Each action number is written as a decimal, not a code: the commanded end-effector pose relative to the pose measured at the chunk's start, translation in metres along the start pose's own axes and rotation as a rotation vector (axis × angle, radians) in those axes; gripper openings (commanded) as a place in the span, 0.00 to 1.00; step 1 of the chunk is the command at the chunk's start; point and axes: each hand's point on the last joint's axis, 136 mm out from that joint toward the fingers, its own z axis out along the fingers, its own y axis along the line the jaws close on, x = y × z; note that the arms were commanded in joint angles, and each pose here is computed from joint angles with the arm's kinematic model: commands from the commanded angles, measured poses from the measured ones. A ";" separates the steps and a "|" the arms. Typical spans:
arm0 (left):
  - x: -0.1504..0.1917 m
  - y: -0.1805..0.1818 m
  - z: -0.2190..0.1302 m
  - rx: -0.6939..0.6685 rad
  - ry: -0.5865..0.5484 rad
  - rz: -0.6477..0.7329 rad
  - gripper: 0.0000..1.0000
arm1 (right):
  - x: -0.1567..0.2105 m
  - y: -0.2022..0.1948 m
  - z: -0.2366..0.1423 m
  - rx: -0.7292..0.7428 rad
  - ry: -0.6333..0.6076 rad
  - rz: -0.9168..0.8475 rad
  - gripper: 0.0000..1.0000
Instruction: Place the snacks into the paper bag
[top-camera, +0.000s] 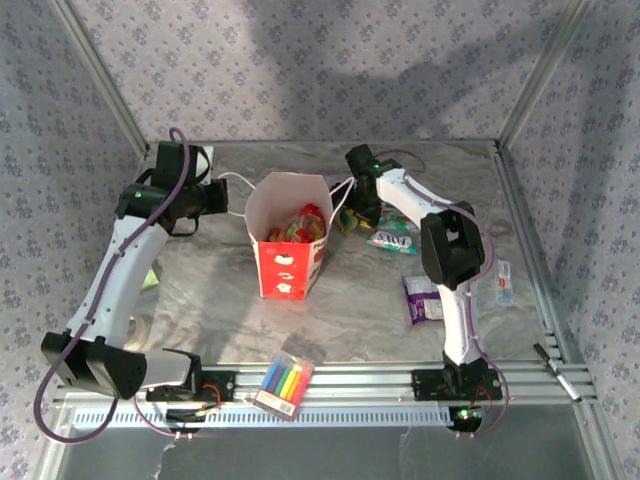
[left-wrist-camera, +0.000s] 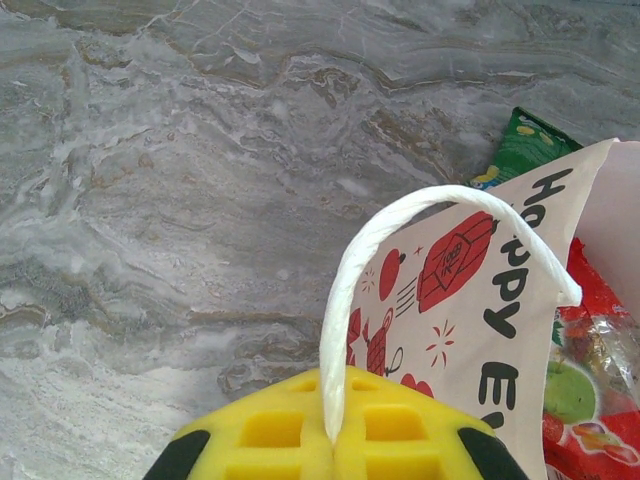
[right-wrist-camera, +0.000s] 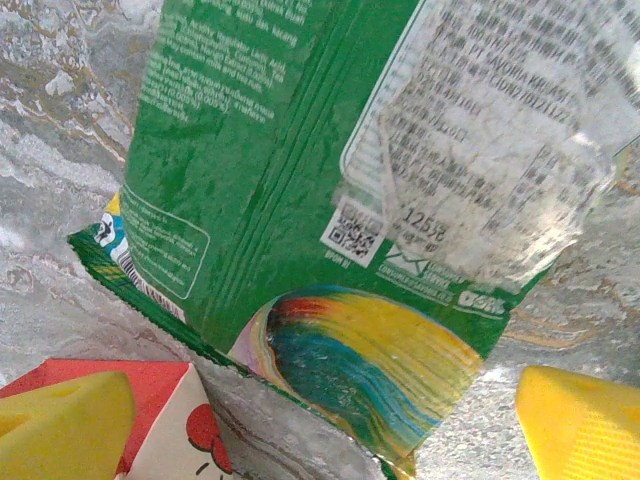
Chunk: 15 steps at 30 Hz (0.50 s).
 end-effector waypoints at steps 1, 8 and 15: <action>-0.002 -0.002 0.005 0.022 0.001 0.013 0.05 | 0.011 -0.004 0.007 0.022 0.038 0.031 1.00; -0.002 -0.003 0.004 0.031 -0.002 0.011 0.05 | 0.020 -0.001 0.015 0.026 0.059 0.027 1.00; -0.003 -0.004 0.003 0.031 -0.003 0.011 0.05 | 0.024 -0.004 0.019 0.011 0.063 0.034 1.00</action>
